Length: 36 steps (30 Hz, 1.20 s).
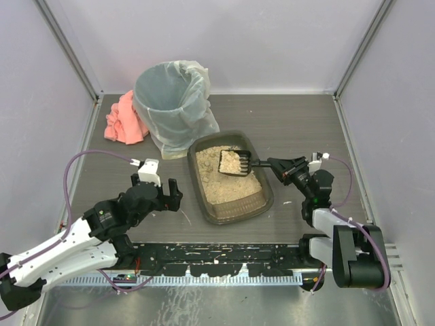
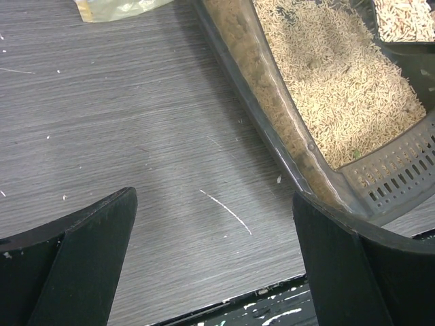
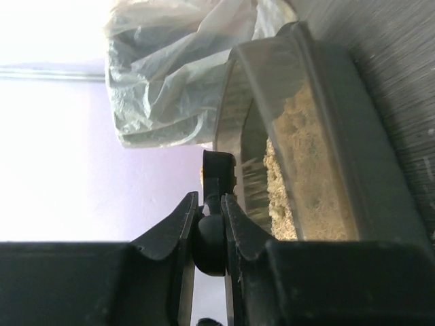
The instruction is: Clean the litter box
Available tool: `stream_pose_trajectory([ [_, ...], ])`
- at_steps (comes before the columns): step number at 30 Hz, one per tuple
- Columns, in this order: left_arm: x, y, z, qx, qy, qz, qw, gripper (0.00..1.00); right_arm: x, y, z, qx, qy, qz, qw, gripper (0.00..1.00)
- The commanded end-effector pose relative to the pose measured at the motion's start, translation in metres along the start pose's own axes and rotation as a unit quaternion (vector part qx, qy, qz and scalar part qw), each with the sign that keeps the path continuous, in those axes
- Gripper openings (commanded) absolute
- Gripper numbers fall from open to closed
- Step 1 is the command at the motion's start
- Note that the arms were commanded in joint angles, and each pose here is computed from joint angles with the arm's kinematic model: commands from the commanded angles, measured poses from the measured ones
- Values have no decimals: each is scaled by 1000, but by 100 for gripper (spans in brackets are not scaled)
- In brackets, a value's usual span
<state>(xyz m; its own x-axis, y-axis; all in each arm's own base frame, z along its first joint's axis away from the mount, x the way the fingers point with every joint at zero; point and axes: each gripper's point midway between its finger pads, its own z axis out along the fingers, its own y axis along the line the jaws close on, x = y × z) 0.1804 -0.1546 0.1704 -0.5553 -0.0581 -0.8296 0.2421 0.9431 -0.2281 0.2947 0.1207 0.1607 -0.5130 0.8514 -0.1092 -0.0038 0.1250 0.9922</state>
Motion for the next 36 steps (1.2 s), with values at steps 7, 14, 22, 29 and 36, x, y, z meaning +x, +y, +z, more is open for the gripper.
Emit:
stream_pose_trajectory([
  [7,-21,-7,-7,14,-32,-28,999,99,11,46,0,-88,36,-52,994,1],
  [14,-21,-8,-7,16,-33,-29,999,99,11,54,3,-95,43,-67,992,1],
  [22,-18,-4,-7,11,-36,-35,999,99,4,53,-2,-91,20,-52,994,1],
  [29,-17,-3,-7,11,-36,-37,999,99,2,45,-4,-79,15,-39,996,1],
  [36,-15,-4,-6,13,-37,-41,998,99,2,43,-2,-71,18,-31,997,1],
])
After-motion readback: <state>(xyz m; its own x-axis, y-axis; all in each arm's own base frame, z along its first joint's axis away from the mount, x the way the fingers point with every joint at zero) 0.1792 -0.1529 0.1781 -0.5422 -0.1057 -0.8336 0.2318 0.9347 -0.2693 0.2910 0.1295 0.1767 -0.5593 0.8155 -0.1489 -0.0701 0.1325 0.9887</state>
